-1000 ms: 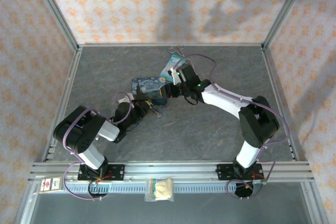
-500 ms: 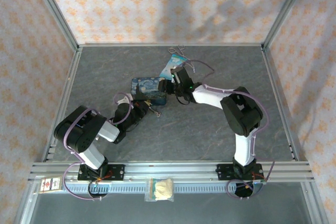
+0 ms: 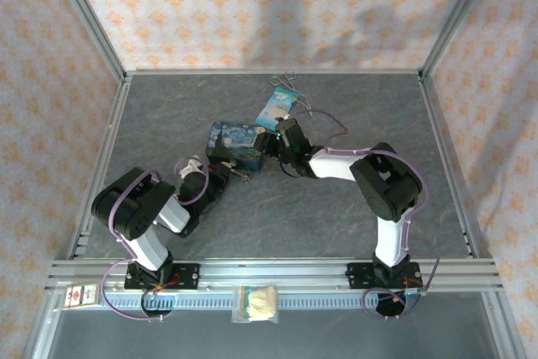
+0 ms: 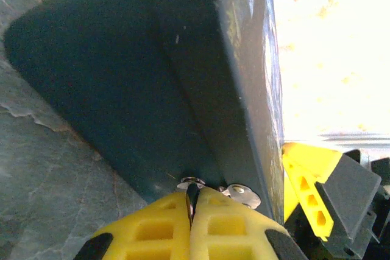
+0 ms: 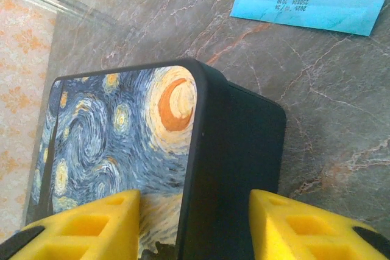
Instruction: Unlock a padlock with a key
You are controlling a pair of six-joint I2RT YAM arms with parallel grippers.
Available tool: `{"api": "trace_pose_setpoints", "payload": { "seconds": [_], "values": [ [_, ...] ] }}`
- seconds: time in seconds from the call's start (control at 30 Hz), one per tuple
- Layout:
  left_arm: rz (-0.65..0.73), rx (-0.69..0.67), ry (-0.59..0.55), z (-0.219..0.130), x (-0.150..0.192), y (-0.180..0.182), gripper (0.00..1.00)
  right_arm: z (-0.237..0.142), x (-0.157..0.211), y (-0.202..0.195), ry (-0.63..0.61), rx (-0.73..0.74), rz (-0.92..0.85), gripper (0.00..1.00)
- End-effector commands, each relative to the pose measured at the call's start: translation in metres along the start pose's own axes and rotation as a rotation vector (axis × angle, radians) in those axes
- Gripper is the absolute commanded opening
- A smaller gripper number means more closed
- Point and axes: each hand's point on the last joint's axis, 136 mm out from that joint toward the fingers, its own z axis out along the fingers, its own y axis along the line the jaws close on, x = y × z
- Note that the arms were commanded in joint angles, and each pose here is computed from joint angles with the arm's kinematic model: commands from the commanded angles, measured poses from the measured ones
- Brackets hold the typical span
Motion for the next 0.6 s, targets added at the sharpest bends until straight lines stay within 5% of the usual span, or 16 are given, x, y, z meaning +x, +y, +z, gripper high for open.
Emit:
{"api": "trace_pose_setpoints", "payload": {
  "seconds": [0.0,0.43,0.57],
  "values": [
    [-0.051,-0.032,-0.113,-0.008,-0.02,0.012,0.0,-0.004,-0.003,-0.037,-0.047,0.143,0.027,0.46],
    [-0.008,-0.045,-0.115,-0.017,-0.023,0.004,0.0,0.003,-0.01,-0.022,-0.049,0.106,0.008,0.45],
    [0.086,-0.038,-0.066,-0.023,-0.018,-0.008,0.0,-0.004,-0.026,0.001,-0.066,0.067,-0.046,0.55]
  ]
}}
